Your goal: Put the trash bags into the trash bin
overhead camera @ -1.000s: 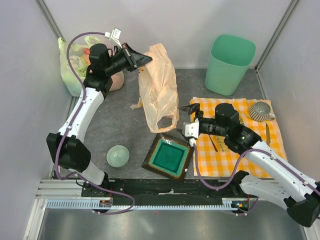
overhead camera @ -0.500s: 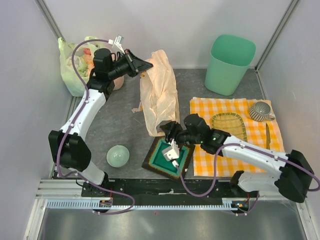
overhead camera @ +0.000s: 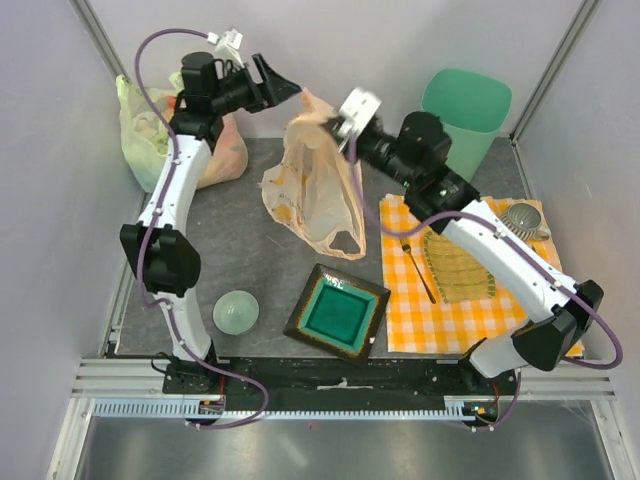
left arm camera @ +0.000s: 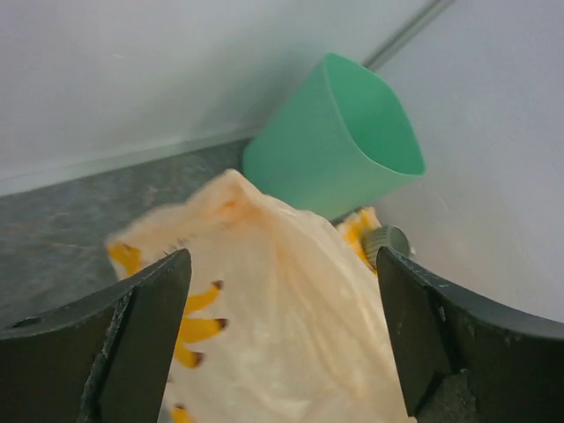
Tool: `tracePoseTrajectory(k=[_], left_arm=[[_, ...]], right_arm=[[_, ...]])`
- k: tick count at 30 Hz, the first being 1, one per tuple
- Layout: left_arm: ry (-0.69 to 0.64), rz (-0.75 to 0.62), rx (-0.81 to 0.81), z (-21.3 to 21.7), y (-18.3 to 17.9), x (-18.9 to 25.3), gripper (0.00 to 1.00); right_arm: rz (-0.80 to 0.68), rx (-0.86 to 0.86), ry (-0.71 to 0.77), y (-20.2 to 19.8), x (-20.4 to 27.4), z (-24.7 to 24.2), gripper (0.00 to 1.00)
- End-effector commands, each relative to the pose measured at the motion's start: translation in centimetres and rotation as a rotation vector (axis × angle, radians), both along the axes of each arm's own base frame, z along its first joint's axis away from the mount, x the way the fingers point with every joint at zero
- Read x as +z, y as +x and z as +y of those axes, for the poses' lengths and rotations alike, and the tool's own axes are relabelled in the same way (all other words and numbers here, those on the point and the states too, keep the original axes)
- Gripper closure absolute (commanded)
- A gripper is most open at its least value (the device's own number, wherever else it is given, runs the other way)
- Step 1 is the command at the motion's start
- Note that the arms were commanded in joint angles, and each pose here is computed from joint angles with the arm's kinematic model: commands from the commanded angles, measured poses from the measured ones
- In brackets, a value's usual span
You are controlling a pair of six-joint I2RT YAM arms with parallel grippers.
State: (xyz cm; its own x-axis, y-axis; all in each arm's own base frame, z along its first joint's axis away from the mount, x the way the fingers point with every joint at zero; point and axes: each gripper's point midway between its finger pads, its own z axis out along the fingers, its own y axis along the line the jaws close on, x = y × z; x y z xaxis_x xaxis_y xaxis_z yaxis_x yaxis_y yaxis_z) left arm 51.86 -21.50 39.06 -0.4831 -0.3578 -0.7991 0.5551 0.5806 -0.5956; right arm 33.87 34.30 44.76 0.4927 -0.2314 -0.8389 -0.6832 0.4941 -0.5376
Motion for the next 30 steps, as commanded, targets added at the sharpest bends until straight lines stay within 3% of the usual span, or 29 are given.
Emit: tracePoseTrajectory(k=[1,5,9,13,18,21,26,30], left_arm=[[0.119,-0.183,0.136,6.7,0.1,4.4,0.07],[0.01,-0.066,0.283,12.0,-2.8,2.2,0.06],[-0.03,0.094,0.378,16.3,-7.7,-5.6,0.05],[-0.027,0.143,0.305,14.7,-13.3,-8.1,0.05],[-0.104,0.322,0.245,12.8,-17.9,-12.6,0.04],[-0.121,0.343,0.181,11.2,-19.7,-13.4,0.04],[-0.094,0.238,0.061,9.1,-20.4,-12.5,0.04],[-0.036,0.152,0.021,7.5,-20.2,-11.4,0.04]], right_arm=[[0.468,-0.207,0.443,6.6,-0.4,-3.9,1.0],[0.596,-0.341,0.614,10.1,-1.2,-6.4,1.0],[0.673,-0.428,0.729,12.2,-2.3,-7.4,1.0],[0.755,-0.533,0.8,13.2,-3.9,-8.2,1.0],[0.8,-0.736,0.915,14.5,-5.5,-9.7,1.0],[0.821,-0.746,1.021,15.1,-3.3,-9.7,1.0],[0.797,-0.597,1.174,15.0,1.7,-9.1,1.0],[0.752,-0.603,1.268,15.5,3.9,-10.0,1.0]])
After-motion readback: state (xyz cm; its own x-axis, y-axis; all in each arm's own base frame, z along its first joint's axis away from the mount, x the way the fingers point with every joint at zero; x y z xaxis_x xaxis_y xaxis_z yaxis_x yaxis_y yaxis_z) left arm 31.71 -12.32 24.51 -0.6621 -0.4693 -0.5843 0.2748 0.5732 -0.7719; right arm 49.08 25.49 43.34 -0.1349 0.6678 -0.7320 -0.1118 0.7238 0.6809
